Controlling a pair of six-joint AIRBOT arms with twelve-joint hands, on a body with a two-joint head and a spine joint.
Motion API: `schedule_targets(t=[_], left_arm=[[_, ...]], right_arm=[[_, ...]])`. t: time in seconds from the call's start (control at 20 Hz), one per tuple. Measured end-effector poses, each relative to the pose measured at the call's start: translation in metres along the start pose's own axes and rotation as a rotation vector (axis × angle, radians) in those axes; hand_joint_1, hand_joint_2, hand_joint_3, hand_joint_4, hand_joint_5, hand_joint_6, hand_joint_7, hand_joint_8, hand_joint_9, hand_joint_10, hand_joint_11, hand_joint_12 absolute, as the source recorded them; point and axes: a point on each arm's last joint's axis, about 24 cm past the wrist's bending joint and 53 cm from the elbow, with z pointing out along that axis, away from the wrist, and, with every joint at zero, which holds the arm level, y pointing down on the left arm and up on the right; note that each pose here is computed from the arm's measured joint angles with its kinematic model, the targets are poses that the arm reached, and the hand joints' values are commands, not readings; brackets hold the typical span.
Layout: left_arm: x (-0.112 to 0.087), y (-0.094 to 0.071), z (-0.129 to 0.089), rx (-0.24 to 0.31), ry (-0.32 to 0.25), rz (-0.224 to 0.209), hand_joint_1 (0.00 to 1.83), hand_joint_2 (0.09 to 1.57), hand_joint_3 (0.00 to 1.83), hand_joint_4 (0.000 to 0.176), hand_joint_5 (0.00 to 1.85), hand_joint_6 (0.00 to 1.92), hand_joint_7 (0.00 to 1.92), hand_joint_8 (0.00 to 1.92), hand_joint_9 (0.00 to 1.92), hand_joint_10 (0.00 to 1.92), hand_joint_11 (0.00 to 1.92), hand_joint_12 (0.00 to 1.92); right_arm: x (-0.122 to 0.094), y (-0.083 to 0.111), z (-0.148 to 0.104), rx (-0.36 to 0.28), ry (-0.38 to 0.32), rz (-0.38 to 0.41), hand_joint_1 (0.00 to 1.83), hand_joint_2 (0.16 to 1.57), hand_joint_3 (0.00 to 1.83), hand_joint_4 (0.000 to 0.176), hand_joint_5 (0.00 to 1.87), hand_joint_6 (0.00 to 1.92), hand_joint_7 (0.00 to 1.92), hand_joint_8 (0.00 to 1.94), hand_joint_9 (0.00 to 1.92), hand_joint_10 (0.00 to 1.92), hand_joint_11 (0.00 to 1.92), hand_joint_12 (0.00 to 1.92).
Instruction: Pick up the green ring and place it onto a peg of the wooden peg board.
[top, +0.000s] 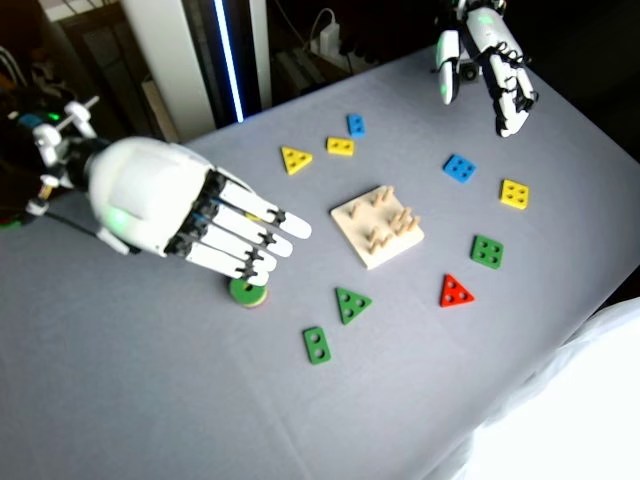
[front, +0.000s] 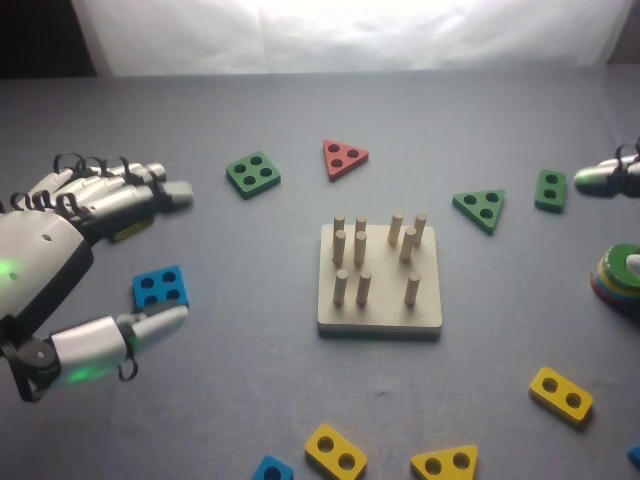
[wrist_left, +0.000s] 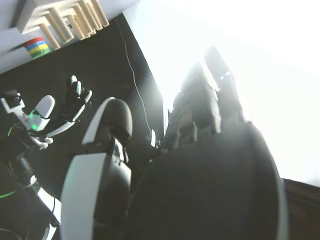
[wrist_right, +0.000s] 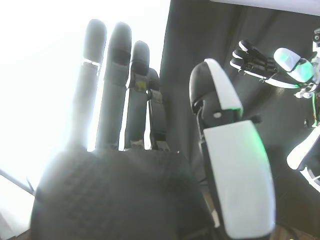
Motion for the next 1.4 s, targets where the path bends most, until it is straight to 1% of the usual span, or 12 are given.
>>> schedule_targets(t=[0.1, 0.25, 0.4, 0.5, 0.55, 0.65, 0.8, 0.85, 1.1, 1.25, 1.3, 1.4], left_arm=[[0.001, 0.0, 0.0, 0.001, 0.002, 0.0, 0.86, 1.05, 0.0, 0.025, 0.59, 0.02, 0.3, 0.0, 0.21, 0.01, 0.0, 0.64], [0.0, -0.001, 0.0, 0.002, 0.0, 0.0, 0.9, 1.04, 0.0, 0.007, 0.61, 0.01, 0.31, 0.0, 0.22, 0.0, 0.0, 0.62], [0.0, -0.001, 0.0, 0.003, 0.002, -0.002, 0.89, 1.06, 0.0, 0.0, 0.62, 0.0, 0.31, 0.0, 0.22, 0.0, 0.0, 0.68], [0.0, 0.0, 0.0, 0.004, 0.004, -0.002, 0.89, 1.05, 0.0, 0.002, 0.54, 0.0, 0.29, 0.0, 0.21, 0.0, 0.0, 0.68], [0.0, 0.0, 0.0, 0.003, 0.004, -0.003, 0.89, 1.05, 0.0, 0.008, 0.49, 0.0, 0.28, 0.0, 0.21, 0.0, 0.0, 0.7], [0.001, 0.0, 0.0, 0.002, 0.005, -0.004, 0.88, 1.04, 0.0, 0.007, 0.46, 0.0, 0.28, 0.0, 0.23, 0.01, 0.0, 0.74], [0.001, 0.0, 0.0, 0.003, 0.006, -0.005, 0.89, 1.05, 0.0, 0.007, 0.47, 0.0, 0.29, 0.0, 0.23, 0.0, 0.0, 0.76], [0.001, 0.0, 0.0, 0.001, 0.006, -0.006, 0.91, 1.04, 0.0, 0.019, 0.48, 0.0, 0.29, 0.0, 0.23, 0.0, 0.0, 0.76], [0.0, 0.005, 0.001, -0.008, 0.005, -0.019, 0.9, 1.05, 0.0, 0.004, 0.5, 0.0, 0.3, 0.0, 0.25, 0.0, 0.0, 0.8], [0.001, 0.005, 0.001, -0.008, 0.008, -0.022, 0.92, 1.04, 0.0, 0.0, 0.52, 0.0, 0.33, 0.0, 0.27, 0.01, 0.0, 0.84], [0.001, 0.004, 0.001, -0.006, 0.01, -0.023, 0.92, 1.04, 0.0, 0.0, 0.52, 0.0, 0.32, 0.0, 0.26, 0.0, 0.0, 0.83], [0.001, 0.006, 0.001, -0.012, 0.011, -0.027, 0.94, 1.04, 0.0, 0.0, 0.53, 0.0, 0.34, 0.0, 0.27, 0.01, 0.0, 0.85]], right_arm=[[-0.001, 0.001, 0.002, -0.005, 0.002, -0.004, 0.8, 1.25, 0.0, 0.078, 0.6, 0.0, 0.53, 0.0, 0.53, 0.0, 0.33, 0.48], [-0.004, -0.003, 0.006, 0.007, 0.007, -0.019, 0.93, 1.17, 0.0, 0.062, 0.57, 0.0, 0.51, 0.0, 0.54, 0.0, 0.33, 0.54], [-0.004, -0.009, 0.014, 0.022, 0.028, -0.038, 0.96, 1.04, 0.0, 0.072, 0.47, 0.0, 0.5, 0.0, 0.56, 0.0, 0.25, 0.83], [0.002, -0.017, 0.018, 0.05, 0.058, -0.063, 0.99, 0.96, 0.0, 0.053, 0.4, 0.0, 0.5, 0.0, 0.57, 0.0, 0.23, 0.9], [0.007, -0.027, 0.019, 0.08, 0.083, -0.071, 1.04, 0.92, 0.0, 0.082, 0.36, 0.0, 0.47, 0.0, 0.55, 0.0, 0.26, 0.82], [0.014, -0.045, 0.018, 0.143, 0.123, -0.081, 1.03, 0.89, 0.0, 0.093, 0.34, 0.0, 0.48, 0.0, 0.56, 0.01, 0.32, 0.82], [0.016, -0.065, 0.015, 0.207, 0.157, -0.102, 1.07, 0.88, 0.0, 0.08, 0.37, 0.0, 0.51, 0.0, 0.61, 0.01, 0.4, 0.88], [0.016, -0.069, 0.015, 0.222, 0.159, -0.108, 1.08, 0.88, 0.0, 0.079, 0.4, 0.0, 0.55, 0.0, 0.69, 0.02, 0.46, 0.92], [0.031, -0.077, 0.02, 0.254, 0.207, -0.17, 1.04, 0.9, 0.01, 0.076, 0.45, 0.01, 0.6, 0.01, 0.81, 0.04, 0.54, 1.02], [0.037, -0.081, 0.027, 0.265, 0.229, -0.183, 1.05, 0.93, 0.0, 0.094, 0.52, 0.0, 0.68, 0.0, 0.89, 0.05, 0.55, 1.16], [0.037, -0.081, 0.028, 0.263, 0.233, -0.19, 1.09, 0.93, 0.0, 0.079, 0.56, 0.0, 0.7, 0.0, 0.89, 0.04, 0.56, 1.14], [0.039, -0.082, 0.029, 0.262, 0.243, -0.197, 1.11, 0.96, 0.0, 0.079, 0.59, 0.0, 0.72, 0.0, 0.92, 0.04, 0.56, 1.16]])
